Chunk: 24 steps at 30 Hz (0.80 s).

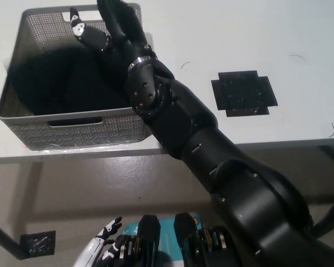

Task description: Use the right hand to pick up a t shirt on the right hand side and place it into a contianer on the left side

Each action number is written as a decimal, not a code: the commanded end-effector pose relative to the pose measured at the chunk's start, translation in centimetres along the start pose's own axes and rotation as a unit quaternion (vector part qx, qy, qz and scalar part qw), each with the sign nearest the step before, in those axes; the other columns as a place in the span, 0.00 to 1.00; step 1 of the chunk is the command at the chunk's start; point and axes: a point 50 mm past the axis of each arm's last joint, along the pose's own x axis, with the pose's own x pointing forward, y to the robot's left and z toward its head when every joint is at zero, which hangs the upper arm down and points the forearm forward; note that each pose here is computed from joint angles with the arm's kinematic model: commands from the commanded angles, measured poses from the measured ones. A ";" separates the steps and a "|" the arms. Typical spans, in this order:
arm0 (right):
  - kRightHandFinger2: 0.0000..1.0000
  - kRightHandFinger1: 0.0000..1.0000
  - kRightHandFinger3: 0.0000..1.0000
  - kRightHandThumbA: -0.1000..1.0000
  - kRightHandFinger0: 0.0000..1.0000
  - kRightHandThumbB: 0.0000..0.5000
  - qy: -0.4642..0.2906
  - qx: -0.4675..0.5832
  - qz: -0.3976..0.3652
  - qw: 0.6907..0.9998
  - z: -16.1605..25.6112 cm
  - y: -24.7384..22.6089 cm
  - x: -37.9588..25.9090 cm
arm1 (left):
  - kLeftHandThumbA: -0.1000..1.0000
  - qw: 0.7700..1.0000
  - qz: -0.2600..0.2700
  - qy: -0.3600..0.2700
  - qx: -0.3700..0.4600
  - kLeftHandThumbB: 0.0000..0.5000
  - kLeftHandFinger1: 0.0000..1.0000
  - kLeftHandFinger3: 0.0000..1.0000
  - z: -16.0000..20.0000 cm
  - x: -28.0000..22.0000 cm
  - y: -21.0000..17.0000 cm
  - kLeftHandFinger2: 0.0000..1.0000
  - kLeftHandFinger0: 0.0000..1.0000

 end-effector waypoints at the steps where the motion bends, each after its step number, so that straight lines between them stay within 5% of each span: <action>1: 1.00 1.00 1.00 0.48 0.98 1.00 -0.030 0.001 0.037 0.999 3.8 -0.5 1.7 | 1.00 1.000 -0.001 -0.017 0.012 0.89 0.95 1.00 0.4 -0.1 0.6 1.00 0.91; 8: 1.00 1.00 1.00 0.55 1.00 1.00 -0.032 -0.015 0.049 0.998 3.3 -1.6 1.8 | 1.00 1.000 0.009 -0.014 0.013 0.88 0.95 1.00 0.2 -0.2 1.0 1.00 0.89; 14: 1.00 1.00 1.00 0.52 1.00 1.00 -0.043 -0.020 0.037 0.998 1.5 -3.1 1.1 | 1.00 1.000 0.012 -0.010 0.014 0.93 0.94 1.00 0.0 -0.2 0.9 1.00 0.87; 18: 1.00 1.00 1.00 0.67 1.00 1.00 -0.050 -0.069 0.016 0.996 -0.6 -5.7 -0.5 | 1.00 1.000 0.016 -0.005 0.021 0.88 0.93 1.00 0.0 -0.4 1.0 1.00 0.87; 22: 1.00 1.00 1.00 0.71 1.00 1.00 -0.046 -0.089 -0.012 0.995 -2.8 -8.9 -2.9 | 1.00 1.000 0.015 -0.004 0.015 0.87 0.93 1.00 -0.1 -0.6 0.9 1.00 0.86; 24: 1.00 1.00 1.00 0.84 1.00 0.99 -0.054 -0.093 -0.024 0.994 -3.9 -10.8 -4.3 | 1.00 1.000 0.021 -0.002 0.014 0.93 0.91 1.00 -0.3 -0.7 0.9 1.00 0.85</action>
